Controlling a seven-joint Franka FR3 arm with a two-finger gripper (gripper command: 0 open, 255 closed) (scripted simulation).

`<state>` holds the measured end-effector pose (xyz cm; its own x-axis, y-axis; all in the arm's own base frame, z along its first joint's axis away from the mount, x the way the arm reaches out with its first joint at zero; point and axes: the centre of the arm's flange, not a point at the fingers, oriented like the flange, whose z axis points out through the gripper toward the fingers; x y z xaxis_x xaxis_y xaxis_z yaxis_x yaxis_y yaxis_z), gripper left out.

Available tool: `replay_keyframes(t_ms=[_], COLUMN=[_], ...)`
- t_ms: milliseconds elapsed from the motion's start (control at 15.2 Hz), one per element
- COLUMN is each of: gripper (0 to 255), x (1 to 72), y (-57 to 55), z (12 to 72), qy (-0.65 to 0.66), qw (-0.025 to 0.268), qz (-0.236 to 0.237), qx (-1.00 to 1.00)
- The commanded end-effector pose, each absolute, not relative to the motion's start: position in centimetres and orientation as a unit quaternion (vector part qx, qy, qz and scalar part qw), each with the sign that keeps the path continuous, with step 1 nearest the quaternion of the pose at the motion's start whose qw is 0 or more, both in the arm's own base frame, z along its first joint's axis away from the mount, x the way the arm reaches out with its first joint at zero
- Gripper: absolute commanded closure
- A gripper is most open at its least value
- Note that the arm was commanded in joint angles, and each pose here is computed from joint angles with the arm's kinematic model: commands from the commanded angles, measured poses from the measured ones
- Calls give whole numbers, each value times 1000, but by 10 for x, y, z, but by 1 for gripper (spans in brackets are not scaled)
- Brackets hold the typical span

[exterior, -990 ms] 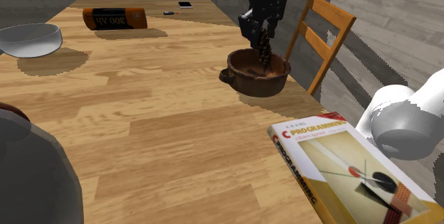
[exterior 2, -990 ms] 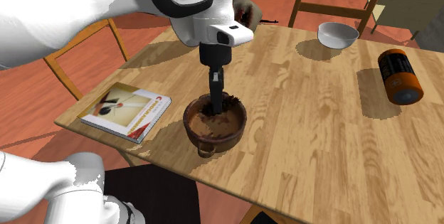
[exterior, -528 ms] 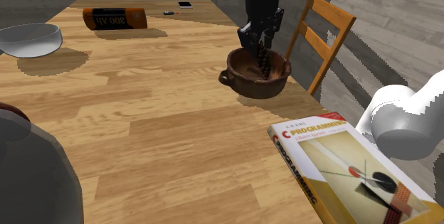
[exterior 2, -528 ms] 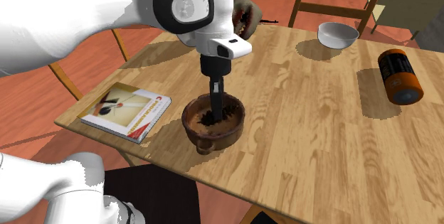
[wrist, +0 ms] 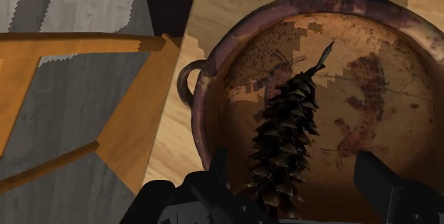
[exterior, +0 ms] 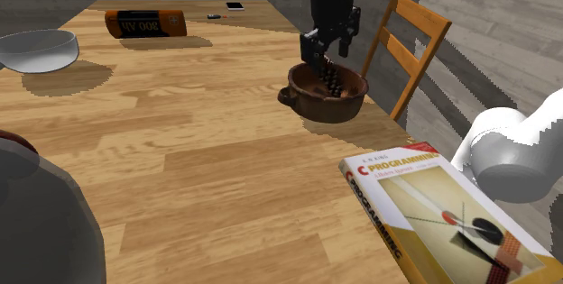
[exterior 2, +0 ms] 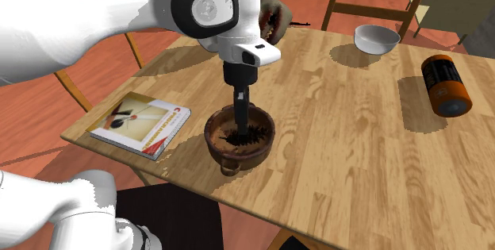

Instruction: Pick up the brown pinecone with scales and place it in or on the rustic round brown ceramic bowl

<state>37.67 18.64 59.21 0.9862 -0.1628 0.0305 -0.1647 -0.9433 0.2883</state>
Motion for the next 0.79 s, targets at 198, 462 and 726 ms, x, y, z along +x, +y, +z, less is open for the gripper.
replay_keyframes(t_ms=[198,462,726], gripper=[0,0,0], x=[377,378,378], y=[186,201,201], z=[592,640,640], qy=[-83,-83,-83], qw=[146,146,146], qz=[3,3,3], qx=[986,986,986])
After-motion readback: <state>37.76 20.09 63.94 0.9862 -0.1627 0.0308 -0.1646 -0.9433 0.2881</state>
